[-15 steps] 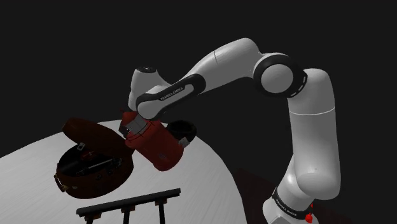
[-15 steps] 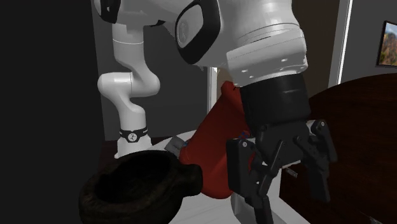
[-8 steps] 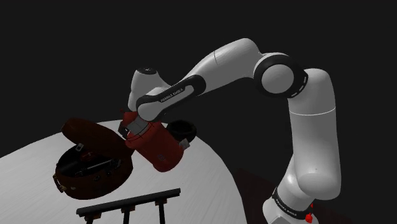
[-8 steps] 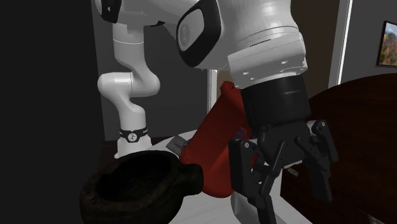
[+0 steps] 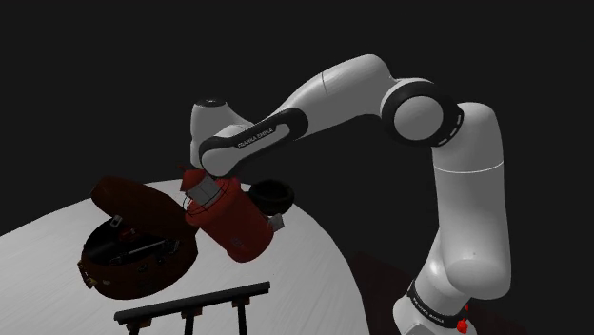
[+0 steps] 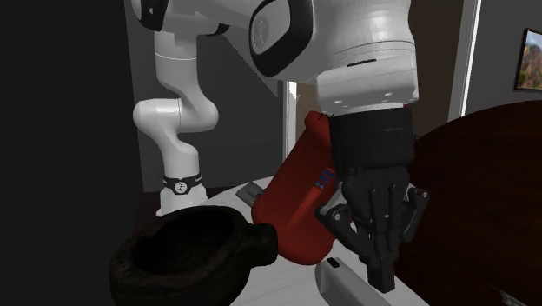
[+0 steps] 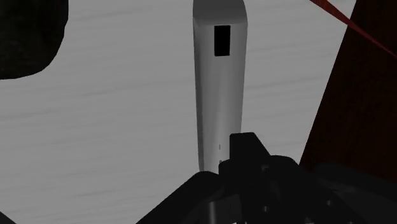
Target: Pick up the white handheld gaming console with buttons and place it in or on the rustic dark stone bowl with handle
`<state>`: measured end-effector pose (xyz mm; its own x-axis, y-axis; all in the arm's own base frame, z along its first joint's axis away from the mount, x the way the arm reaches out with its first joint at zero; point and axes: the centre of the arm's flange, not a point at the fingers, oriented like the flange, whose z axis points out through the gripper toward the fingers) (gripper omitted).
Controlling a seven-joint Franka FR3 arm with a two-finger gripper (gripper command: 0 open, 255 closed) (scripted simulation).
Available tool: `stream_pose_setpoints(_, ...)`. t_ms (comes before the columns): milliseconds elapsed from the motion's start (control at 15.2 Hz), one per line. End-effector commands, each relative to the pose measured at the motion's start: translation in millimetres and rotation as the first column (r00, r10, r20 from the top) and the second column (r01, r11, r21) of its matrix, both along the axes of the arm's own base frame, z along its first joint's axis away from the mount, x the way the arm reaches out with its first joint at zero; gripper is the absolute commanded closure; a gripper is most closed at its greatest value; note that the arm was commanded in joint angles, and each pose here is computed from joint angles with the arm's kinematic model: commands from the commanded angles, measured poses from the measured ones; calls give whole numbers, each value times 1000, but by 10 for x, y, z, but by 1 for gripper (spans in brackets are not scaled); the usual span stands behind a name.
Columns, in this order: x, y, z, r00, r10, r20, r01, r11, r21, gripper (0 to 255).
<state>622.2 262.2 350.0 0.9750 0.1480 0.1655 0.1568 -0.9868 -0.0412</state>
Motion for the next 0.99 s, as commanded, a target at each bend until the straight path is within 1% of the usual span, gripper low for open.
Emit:
stream_pose_setpoints(0,-47,10,-182,999,5,-48,-6,1000,-19,255)
stream_pose_setpoints(66,22,-11,-8,1000,0,3,0,1000,2,255)
stream_pose_setpoints(132,22,-11,-8,1000,0,3,0,1000,2,0)
stream_pose_setpoints(198,62,-34,-68,997,1,-82,-3,1000,-20,0)
stream_pose_setpoints(264,93,-57,-123,988,1,-157,-7,999,-39,0)
stream_pose_setpoints(726,94,-47,-492,988,1,-157,-7,999,-39,0)
stream_pose_setpoints(924,94,-46,-523,988,1,-157,-7,999,-39,0)
